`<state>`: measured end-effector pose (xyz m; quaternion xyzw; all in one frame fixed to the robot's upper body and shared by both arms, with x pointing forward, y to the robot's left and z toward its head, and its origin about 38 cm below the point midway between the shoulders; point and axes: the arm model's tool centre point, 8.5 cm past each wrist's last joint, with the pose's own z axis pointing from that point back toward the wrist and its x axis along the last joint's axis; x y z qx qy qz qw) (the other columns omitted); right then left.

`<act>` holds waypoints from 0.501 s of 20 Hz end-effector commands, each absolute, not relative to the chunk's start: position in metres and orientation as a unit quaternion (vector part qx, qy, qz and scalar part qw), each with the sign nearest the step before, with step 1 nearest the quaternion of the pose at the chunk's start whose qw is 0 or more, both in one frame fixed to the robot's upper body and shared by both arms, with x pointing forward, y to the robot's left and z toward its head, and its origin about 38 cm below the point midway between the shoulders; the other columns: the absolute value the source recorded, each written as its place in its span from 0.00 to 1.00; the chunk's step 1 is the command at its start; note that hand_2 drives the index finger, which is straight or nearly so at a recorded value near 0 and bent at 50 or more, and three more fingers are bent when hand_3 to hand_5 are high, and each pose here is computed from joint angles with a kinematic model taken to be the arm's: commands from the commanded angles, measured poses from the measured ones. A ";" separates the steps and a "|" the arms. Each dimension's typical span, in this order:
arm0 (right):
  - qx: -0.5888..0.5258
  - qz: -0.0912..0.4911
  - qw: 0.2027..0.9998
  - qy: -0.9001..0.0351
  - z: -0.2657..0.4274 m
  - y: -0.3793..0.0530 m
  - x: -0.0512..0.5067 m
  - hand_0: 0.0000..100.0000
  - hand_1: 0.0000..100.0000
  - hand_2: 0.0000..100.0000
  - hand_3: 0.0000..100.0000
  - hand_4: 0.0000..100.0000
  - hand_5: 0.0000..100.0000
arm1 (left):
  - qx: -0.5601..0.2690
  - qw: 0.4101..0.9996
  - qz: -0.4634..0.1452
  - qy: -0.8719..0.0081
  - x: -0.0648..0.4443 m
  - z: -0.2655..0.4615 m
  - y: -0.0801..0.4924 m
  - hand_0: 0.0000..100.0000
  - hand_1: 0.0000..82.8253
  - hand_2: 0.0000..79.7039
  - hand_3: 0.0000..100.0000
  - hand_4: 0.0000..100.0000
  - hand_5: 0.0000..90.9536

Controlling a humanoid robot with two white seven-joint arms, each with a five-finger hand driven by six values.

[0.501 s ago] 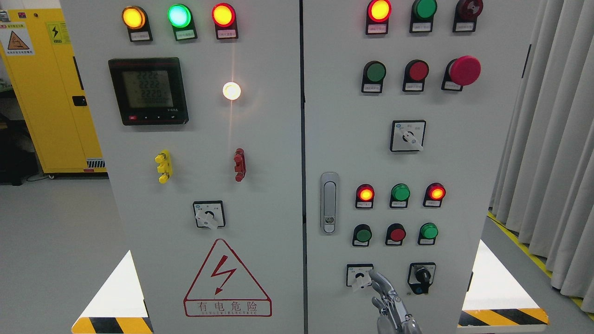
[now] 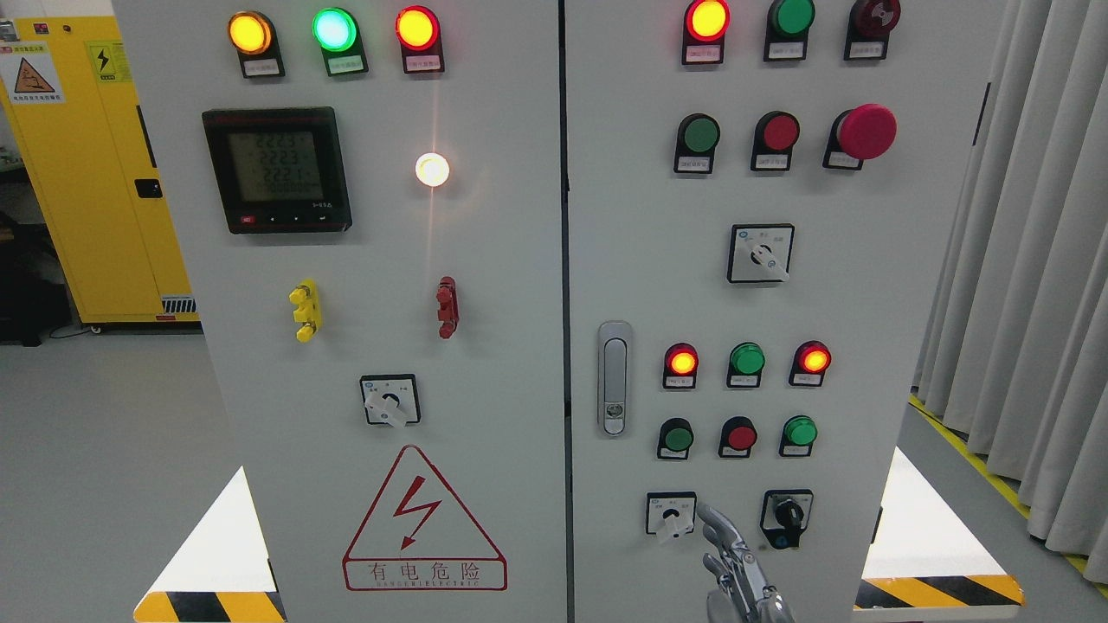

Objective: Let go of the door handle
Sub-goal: 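Raise the right hand up toward the vertical silver door handle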

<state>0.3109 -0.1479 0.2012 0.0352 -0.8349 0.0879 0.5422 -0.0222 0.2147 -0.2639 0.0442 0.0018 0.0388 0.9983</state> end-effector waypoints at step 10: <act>-0.161 0.190 0.492 -0.834 0.213 -0.138 0.314 0.52 0.45 0.01 0.96 1.00 1.00 | 0.043 0.998 0.039 -0.006 -0.017 -0.264 0.214 0.12 0.67 0.00 0.00 0.00 0.00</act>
